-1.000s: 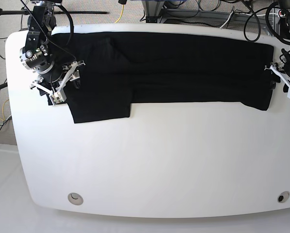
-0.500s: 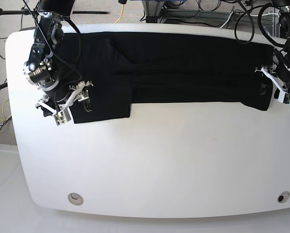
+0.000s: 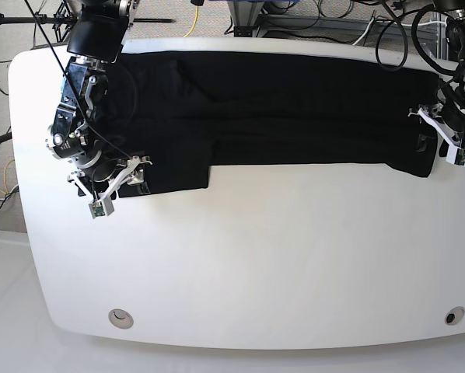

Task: Fold the T-shirt properly
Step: 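Grasp the folded edge of the shirt with the right gripper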

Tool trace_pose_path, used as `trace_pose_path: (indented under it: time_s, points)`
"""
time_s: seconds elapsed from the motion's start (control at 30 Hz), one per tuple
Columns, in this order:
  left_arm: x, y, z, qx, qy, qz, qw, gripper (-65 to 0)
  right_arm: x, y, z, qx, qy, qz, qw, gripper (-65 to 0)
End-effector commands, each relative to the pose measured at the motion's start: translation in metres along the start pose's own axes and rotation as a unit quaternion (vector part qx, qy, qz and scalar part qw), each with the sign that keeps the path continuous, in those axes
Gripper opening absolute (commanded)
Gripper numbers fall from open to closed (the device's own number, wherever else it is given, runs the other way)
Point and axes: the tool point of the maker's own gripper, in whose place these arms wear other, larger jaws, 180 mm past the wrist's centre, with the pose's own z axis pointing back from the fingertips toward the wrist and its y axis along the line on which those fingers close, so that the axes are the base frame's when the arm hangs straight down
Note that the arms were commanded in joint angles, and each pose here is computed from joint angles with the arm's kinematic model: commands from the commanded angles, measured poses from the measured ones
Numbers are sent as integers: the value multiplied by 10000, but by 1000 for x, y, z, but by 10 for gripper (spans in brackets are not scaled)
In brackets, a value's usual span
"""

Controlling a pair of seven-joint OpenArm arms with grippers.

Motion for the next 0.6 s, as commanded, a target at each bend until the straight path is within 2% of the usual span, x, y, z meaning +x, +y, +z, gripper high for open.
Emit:
trace_pose_path:
  time_s: [0.0,0.1,0.57]
  points:
    - [15,10,5,93,-231,-65,9997,-329,15,-3,-1,59,-287,-9,9996,-240]
    - [19,9,7,59,-241,-188,9995,-326,12,-3,-6,100,-377,-154,9991,-272]
    - [14,5,5,17,-192,-151,9997,-321,2,-4,-20,202,-468,-469,9976,-230]
